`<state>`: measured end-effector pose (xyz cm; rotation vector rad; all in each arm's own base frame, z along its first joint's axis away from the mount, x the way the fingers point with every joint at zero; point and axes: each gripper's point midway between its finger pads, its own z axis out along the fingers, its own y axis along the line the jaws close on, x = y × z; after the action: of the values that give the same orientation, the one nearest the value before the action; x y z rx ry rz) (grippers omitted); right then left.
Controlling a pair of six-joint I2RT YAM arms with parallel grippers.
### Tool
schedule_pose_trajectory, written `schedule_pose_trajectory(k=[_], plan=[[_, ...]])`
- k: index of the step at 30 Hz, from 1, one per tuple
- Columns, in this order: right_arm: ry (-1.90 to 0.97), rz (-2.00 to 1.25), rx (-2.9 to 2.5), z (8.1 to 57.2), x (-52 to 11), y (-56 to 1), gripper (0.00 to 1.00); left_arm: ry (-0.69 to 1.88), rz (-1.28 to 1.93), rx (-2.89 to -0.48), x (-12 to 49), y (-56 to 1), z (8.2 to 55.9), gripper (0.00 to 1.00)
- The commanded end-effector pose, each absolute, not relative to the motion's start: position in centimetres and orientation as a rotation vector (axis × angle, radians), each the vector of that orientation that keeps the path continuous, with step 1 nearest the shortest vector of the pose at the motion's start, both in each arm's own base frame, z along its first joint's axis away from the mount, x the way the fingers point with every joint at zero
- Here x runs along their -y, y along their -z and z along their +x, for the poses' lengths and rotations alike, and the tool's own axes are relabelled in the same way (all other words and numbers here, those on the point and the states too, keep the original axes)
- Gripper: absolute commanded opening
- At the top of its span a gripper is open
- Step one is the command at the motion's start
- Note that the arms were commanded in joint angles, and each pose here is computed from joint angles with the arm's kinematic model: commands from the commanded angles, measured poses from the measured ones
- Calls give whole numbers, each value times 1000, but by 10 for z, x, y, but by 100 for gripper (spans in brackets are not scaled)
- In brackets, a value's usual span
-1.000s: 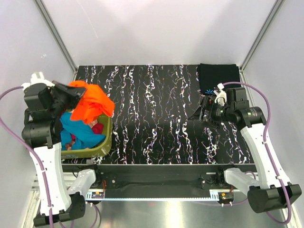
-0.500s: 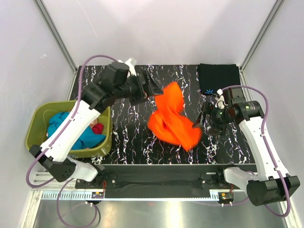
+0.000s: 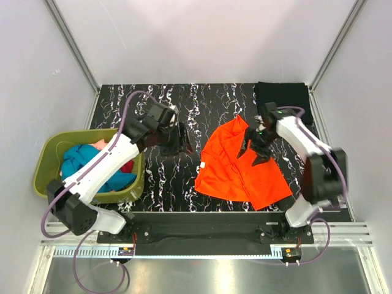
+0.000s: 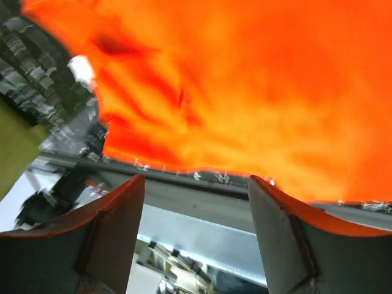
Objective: Fold and stack the t-shirts
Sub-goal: Move the tshirt to the center of the board
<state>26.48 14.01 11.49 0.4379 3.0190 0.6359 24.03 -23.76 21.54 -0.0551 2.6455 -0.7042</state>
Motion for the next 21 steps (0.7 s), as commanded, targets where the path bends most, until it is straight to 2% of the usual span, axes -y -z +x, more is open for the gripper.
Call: schedule_pose_trajectory(k=[1,3,7,8,12,16,17,21], plan=[[-554,326,-3025,303,-162,-91,76,714,77,-2653,245,-201,248,68],[-522,329,-3041,313,-165,-78,75,733,126,-2694,254,-184,254,85],[-407,298,-3036,326,-159,-72,76,712,159,-2841,270,-144,269,88],[-360,301,-3038,327,-153,-70,76,696,155,-2898,274,-124,273,87],[-181,265,-3030,318,-129,-65,78,719,89,-2889,287,-104,304,81],[-172,235,-3069,305,-125,-53,78,717,-21,-2877,284,-78,340,74],[-191,223,-3078,302,-127,-50,78,737,-14,-2878,287,-74,344,70],[-293,207,-3051,306,-139,-55,76,829,16,-2830,308,-63,368,63]])
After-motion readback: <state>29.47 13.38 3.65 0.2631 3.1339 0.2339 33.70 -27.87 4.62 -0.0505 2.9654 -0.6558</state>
